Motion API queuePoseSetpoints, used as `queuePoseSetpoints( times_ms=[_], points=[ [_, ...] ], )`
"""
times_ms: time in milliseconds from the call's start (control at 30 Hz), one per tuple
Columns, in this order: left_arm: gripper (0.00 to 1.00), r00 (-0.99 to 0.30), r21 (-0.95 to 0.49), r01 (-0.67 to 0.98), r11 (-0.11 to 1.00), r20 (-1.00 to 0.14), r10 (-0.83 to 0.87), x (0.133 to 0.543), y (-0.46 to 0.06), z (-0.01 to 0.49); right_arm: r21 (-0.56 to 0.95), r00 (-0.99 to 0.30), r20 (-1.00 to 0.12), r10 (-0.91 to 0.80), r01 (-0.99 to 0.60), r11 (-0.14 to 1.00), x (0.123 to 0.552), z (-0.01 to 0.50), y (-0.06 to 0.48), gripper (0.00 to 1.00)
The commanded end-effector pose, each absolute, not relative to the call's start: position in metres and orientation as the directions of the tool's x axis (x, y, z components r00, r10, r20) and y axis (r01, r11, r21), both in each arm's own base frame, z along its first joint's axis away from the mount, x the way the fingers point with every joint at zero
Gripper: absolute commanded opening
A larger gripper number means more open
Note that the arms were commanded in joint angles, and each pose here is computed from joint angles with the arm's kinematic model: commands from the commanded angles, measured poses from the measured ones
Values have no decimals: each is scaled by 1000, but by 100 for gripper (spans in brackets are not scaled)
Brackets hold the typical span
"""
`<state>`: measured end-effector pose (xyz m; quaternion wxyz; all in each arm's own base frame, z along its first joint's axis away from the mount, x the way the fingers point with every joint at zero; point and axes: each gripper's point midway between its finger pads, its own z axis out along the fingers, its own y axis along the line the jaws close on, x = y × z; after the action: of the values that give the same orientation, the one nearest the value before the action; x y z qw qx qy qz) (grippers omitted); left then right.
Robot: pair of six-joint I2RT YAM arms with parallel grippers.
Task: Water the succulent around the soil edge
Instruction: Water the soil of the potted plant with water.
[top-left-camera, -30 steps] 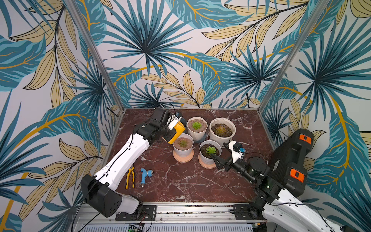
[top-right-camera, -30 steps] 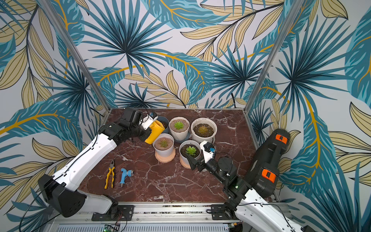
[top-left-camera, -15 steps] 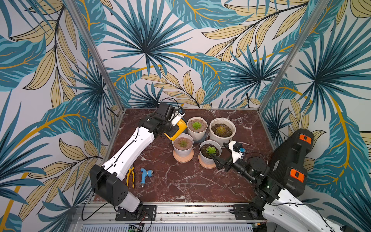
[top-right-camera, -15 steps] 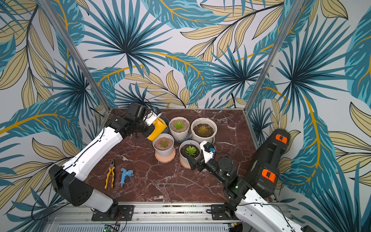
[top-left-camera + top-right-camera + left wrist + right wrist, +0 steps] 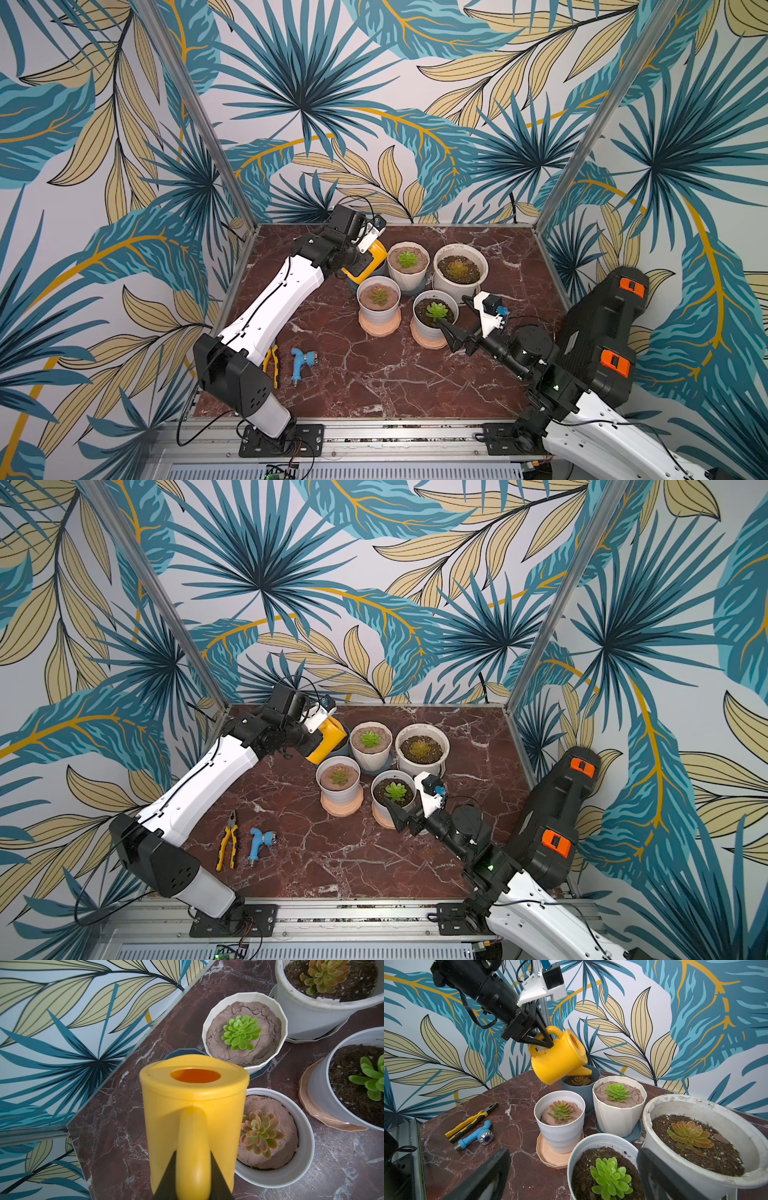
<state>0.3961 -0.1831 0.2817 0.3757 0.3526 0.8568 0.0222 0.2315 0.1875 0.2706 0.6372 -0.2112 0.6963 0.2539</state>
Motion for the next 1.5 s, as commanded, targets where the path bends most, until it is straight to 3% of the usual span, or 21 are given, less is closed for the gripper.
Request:
queuePoseSetpoints(
  times_ms=[0, 1467],
  points=[
    [0, -430, 352, 551, 756, -657, 619, 409, -182, 306, 82, -78, -996, 42, -632, 770, 228, 281, 189, 100],
    [0, -484, 419, 480, 770, -606, 631, 447, -169, 291, 80, -78, -996, 39, -642, 763, 225, 282, 190, 99]
  ],
)
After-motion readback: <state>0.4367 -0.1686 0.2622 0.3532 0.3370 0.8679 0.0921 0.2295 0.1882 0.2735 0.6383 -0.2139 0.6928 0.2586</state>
